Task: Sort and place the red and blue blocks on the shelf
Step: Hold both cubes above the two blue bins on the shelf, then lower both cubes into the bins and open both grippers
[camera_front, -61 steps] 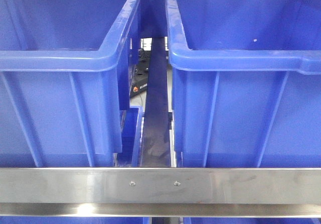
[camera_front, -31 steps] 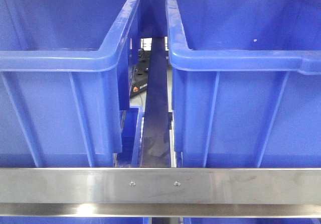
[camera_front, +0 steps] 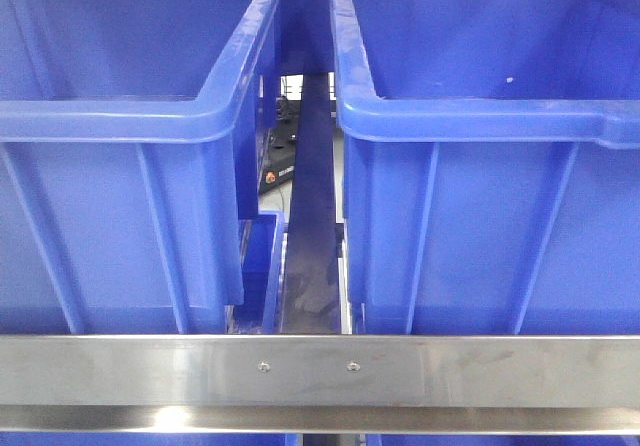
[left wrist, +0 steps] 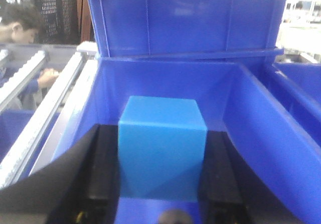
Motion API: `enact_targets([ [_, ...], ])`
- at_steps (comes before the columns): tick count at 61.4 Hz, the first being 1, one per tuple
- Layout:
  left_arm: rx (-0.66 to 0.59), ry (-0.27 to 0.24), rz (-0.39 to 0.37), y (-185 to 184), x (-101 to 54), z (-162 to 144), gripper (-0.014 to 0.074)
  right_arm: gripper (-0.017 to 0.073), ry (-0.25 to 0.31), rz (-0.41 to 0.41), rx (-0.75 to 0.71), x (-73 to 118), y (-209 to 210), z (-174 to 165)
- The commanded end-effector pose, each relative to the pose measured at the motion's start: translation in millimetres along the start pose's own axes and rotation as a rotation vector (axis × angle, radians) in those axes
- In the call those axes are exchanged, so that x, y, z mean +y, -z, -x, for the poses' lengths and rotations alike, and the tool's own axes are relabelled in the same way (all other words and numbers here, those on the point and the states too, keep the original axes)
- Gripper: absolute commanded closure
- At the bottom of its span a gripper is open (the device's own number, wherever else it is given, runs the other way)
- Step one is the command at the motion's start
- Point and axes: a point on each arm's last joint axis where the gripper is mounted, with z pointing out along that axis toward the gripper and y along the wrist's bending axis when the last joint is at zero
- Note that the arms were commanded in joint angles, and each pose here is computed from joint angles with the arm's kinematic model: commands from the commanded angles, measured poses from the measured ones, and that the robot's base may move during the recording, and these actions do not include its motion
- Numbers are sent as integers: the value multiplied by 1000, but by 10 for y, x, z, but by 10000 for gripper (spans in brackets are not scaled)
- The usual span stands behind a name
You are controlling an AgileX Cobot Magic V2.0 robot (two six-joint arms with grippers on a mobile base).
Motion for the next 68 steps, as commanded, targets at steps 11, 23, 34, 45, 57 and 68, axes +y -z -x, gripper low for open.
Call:
enact_targets([
  [11, -38, -1, -4, -373, -20, 354, 471, 540, 33, 87, -38, 116, -321, 297],
  [23, 2, 13, -2, -690, -24, 441, 471, 540, 35, 116, -3, 206, -757, 346],
  [34, 61, 18, -81, -897, -167, 375, 471, 540, 34, 113, -29, 241, -1086, 296],
  [45, 99, 2, -202, -1020, -408, 273, 471, 540, 35, 112, -15, 259, -1262, 182],
  [57, 148, -11, -237, -1195, -521, 130, 471, 540, 37, 112, 19, 266, -1336, 101],
  [68, 205, -18, -233, -1346, -552, -15, 466, 540, 37, 112, 17, 266, -1337, 102],
])
